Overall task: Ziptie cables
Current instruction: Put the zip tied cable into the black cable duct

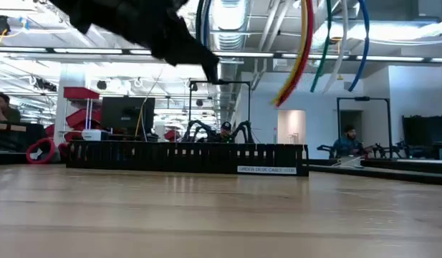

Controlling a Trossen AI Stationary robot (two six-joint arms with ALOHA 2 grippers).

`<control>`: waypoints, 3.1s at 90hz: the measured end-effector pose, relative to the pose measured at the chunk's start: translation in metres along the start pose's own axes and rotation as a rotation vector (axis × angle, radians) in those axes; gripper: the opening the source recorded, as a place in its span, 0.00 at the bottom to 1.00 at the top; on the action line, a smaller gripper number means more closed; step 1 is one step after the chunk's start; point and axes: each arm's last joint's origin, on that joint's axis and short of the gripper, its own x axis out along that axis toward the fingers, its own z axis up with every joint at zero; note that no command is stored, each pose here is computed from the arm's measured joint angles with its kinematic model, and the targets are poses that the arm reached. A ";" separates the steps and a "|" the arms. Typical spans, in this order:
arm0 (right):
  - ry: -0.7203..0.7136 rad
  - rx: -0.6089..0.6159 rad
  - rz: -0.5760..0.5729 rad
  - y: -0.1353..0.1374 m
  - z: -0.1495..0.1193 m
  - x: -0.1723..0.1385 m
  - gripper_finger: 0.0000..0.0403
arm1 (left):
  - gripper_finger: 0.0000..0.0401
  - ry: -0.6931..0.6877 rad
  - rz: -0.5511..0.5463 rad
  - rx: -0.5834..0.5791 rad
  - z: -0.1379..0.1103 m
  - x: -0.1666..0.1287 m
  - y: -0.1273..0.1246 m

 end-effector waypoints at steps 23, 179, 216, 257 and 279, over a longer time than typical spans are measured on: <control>0.095 0.023 -0.103 -0.009 -0.011 0.000 0.14 | 0.06 0.007 0.096 0.050 0.018 -0.049 0.028; -0.092 0.016 -0.409 -0.050 0.011 0.136 0.06 | 0.06 0.084 0.281 0.037 0.019 -0.105 0.053; -0.038 -0.032 -0.378 -0.051 0.011 0.118 0.02 | 0.06 0.128 0.296 -0.050 0.012 -0.125 0.056; 0.081 0.061 -0.067 -0.076 0.027 0.084 0.06 | 0.06 0.193 0.301 -0.010 0.008 -0.101 0.051; 0.118 0.065 -0.033 -0.078 0.024 0.087 0.37 | 0.06 0.189 0.363 -0.010 0.009 -0.105 0.054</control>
